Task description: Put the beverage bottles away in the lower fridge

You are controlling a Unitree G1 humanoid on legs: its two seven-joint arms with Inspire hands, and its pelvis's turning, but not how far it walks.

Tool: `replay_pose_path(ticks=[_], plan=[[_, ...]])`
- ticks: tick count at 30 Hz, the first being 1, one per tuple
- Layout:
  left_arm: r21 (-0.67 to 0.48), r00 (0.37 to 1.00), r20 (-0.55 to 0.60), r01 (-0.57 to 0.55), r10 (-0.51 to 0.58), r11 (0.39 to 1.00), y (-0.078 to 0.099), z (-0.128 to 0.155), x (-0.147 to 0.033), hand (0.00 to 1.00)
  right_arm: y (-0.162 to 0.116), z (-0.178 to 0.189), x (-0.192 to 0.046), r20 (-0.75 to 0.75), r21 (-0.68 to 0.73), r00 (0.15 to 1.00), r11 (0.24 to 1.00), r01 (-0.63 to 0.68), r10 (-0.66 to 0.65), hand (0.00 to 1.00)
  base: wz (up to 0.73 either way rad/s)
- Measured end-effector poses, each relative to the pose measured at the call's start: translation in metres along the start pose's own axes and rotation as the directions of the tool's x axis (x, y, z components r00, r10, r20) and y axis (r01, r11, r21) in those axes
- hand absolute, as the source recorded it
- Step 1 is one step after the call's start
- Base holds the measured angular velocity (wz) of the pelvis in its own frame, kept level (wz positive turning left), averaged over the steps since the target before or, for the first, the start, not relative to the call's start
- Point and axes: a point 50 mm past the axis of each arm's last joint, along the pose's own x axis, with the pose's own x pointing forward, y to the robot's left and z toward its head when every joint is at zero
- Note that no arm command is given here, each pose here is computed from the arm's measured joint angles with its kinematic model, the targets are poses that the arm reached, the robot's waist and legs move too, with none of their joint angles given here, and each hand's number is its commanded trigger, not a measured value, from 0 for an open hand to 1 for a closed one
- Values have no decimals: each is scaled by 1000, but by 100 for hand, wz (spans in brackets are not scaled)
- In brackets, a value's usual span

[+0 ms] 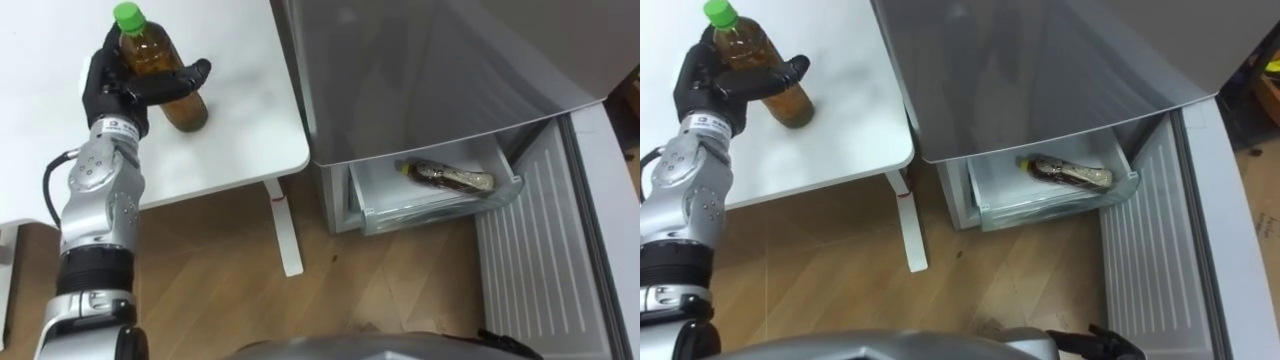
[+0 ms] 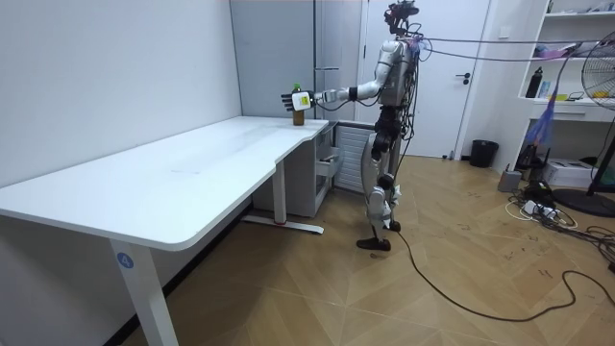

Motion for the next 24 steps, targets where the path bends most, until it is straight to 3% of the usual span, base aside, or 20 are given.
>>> replay_pose_path(ticks=[24], plan=[[20, 999, -45, 24, -23, 1000, -3, -3, 4, 100, -1, 2, 0, 7, -2, 1000, 1000, 15, -15, 0, 0]])
